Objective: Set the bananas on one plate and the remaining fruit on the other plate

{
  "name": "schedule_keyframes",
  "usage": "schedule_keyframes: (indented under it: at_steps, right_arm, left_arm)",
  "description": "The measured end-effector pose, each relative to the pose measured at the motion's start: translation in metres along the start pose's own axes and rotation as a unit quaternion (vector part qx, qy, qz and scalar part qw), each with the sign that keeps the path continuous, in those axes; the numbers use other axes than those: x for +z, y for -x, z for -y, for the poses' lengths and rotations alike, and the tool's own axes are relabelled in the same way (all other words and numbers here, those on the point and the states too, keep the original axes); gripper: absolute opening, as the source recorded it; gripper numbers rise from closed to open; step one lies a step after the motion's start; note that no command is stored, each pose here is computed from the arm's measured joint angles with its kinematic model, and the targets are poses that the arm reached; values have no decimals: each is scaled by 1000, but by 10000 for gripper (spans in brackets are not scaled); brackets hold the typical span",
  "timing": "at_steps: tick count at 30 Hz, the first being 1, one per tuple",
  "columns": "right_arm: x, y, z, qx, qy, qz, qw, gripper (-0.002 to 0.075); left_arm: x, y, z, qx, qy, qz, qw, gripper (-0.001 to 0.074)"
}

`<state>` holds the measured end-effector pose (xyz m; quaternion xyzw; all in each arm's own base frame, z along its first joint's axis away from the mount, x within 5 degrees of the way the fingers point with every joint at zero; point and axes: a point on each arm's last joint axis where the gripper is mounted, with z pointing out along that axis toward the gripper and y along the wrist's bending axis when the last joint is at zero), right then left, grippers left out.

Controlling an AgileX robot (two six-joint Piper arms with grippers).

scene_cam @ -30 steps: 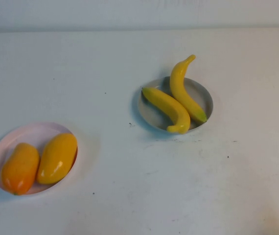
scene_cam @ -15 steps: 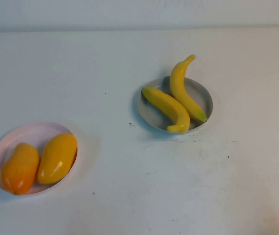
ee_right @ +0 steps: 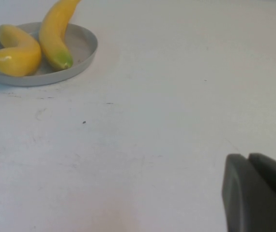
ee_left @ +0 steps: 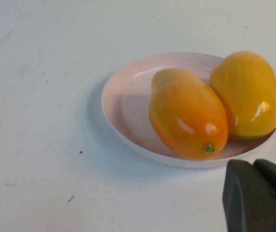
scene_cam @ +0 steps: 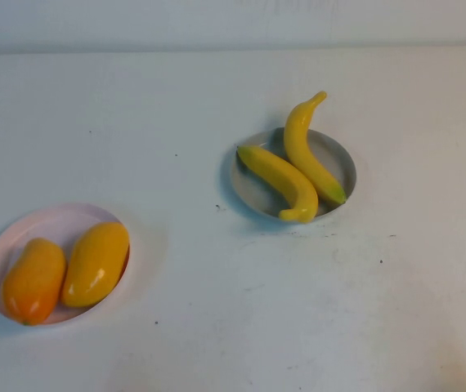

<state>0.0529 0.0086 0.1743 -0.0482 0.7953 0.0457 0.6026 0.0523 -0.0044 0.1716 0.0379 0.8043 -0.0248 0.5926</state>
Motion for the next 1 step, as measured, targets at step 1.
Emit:
schedule_keyframes:
  at_steps: [1]
  right_arm:
    - [0, 0, 0, 0, 0, 0, 1000, -15]
  left_arm:
    - [0, 0, 0, 0, 0, 0, 1000, -5]
